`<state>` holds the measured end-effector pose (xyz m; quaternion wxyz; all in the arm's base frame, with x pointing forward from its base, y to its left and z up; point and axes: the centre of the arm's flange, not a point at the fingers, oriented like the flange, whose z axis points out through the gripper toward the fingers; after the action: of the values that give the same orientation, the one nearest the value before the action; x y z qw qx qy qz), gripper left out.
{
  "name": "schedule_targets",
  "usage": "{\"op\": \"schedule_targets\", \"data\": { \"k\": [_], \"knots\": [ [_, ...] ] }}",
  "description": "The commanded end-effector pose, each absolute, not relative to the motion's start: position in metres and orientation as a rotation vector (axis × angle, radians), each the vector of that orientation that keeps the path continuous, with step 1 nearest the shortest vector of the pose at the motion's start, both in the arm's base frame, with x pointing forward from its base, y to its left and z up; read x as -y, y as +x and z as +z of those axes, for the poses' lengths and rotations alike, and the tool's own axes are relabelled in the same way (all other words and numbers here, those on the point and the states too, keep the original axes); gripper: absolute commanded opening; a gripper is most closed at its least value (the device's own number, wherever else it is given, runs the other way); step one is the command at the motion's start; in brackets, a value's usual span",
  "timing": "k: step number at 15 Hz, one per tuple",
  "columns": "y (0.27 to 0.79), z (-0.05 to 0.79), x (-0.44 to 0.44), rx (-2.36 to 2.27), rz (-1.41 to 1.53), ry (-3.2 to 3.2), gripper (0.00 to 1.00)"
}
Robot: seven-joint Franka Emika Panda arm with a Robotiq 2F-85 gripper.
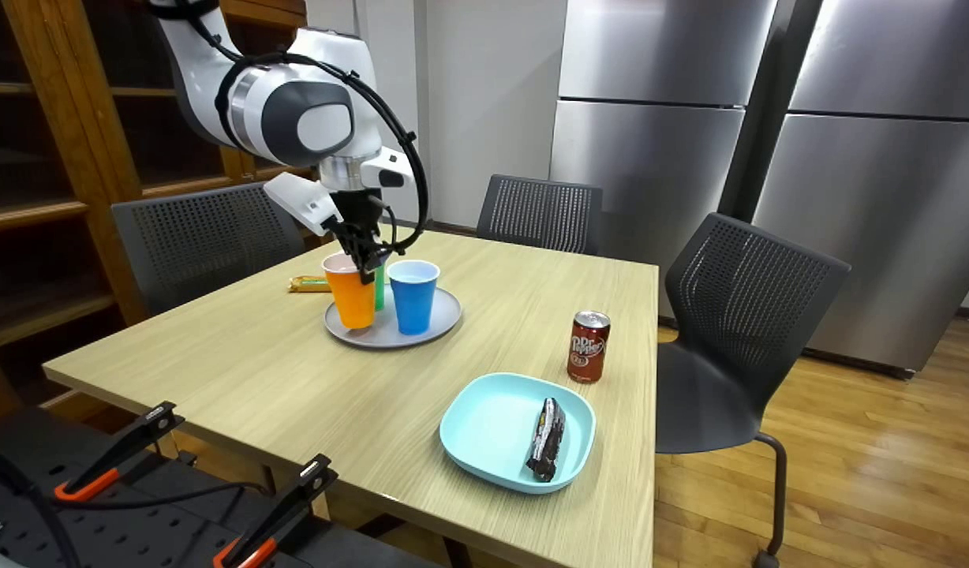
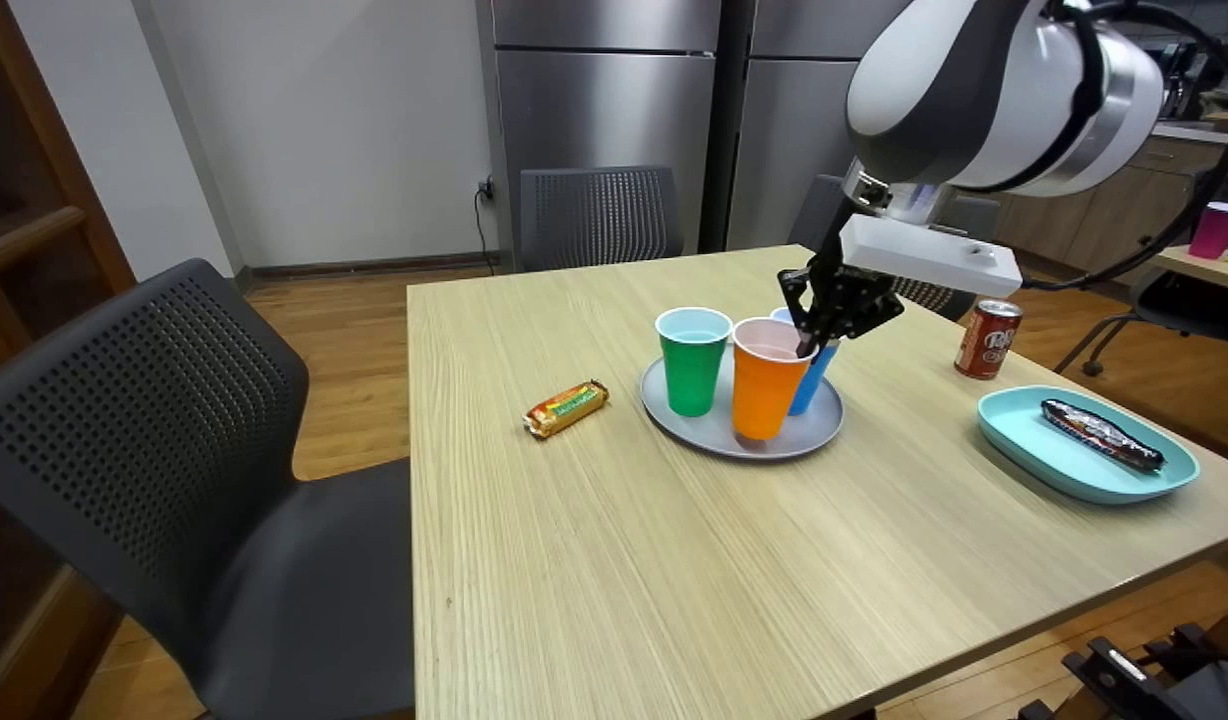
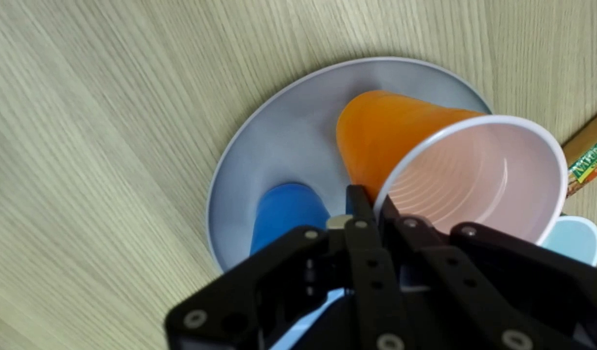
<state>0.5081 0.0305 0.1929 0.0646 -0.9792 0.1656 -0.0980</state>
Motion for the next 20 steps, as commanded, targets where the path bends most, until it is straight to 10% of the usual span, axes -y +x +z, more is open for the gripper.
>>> {"op": "schedule_targets", "data": {
  "k": [1, 13, 15, 20],
  "knots": [
    [0.513, 0.188, -0.025, -0.496, -0.310, -2.937, 0.01],
    [0.516, 0.177, -0.021, -0.517, -0.296, -2.938, 0.01],
    [0.515, 0.177, -0.021, -0.503, -0.279, -2.933, 0.32],
    [0.513, 0.180, -0.023, -0.505, -0.288, -2.937, 0.56]
  ]
}}
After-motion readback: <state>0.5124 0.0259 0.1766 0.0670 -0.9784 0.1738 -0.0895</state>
